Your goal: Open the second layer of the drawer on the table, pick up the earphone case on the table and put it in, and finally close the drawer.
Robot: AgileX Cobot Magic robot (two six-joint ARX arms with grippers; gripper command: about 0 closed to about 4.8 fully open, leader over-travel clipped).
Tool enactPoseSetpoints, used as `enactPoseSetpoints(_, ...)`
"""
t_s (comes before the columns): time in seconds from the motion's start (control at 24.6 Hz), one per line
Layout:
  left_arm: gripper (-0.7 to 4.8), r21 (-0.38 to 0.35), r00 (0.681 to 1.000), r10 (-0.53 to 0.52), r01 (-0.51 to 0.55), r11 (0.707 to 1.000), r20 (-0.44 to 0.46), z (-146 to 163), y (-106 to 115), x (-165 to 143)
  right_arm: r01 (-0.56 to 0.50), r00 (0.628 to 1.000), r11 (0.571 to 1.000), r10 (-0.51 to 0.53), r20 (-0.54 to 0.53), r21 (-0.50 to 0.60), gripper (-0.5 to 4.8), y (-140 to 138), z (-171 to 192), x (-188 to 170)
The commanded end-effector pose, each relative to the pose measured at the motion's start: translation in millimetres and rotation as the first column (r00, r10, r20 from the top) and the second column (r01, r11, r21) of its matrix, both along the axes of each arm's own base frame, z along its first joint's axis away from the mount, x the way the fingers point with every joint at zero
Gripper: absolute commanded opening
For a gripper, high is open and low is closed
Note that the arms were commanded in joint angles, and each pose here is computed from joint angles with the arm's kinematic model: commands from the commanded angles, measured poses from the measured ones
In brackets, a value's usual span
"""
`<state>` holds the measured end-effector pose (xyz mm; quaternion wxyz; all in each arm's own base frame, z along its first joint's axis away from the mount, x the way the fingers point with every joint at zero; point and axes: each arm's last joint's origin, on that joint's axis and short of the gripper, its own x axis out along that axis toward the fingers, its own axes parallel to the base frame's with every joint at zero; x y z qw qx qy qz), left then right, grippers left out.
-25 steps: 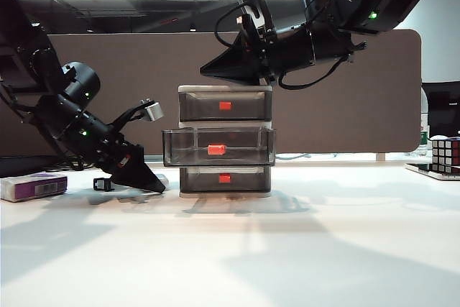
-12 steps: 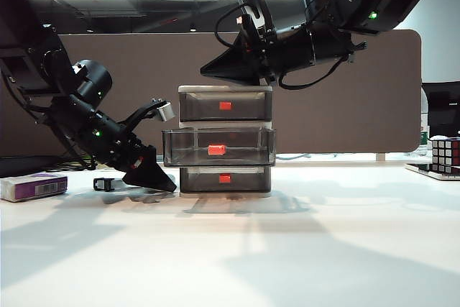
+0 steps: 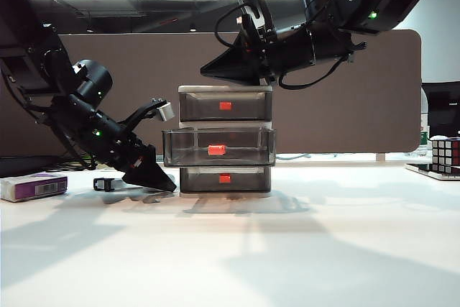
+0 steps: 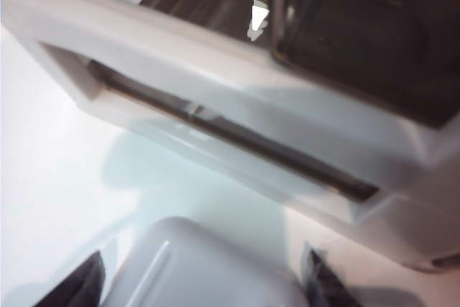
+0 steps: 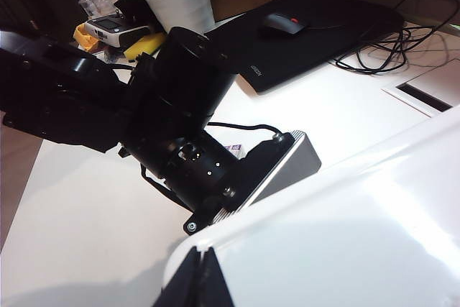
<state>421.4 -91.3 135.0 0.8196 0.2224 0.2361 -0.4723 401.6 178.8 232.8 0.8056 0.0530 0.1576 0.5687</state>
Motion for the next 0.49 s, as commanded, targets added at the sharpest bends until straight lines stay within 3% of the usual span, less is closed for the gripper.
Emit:
enactPoseSetpoints(0.04, 2.63, 0.028, 1.000, 0.018, -0.018, 0.999, -0.025, -4.4, 1.9, -1.4, 0.016, 0.995, 0.999, -0.020, -0.100, -0.039, -0.05, -2.1, -15.0, -1.4)
enactPoseSetpoints(0.16, 2.09, 0.028, 1.000, 0.018, -0.017, 0.999, -0.025, -4.4, 1.9, -1.4, 0.019, 0.995, 0.999, -0.022, -0.100, -0.040, -0.05, -2.1, -14.9, -1.3)
enactPoseSetpoints(0.49, 2.03, 0.040, 0.999, 0.028, -0.027, 0.999, -0.028, -4.8, 2.3, -1.6, 0.019, 0.994, 0.999, -0.023, -0.106, -0.043, -0.05, -2.2, -15.5, -1.5)
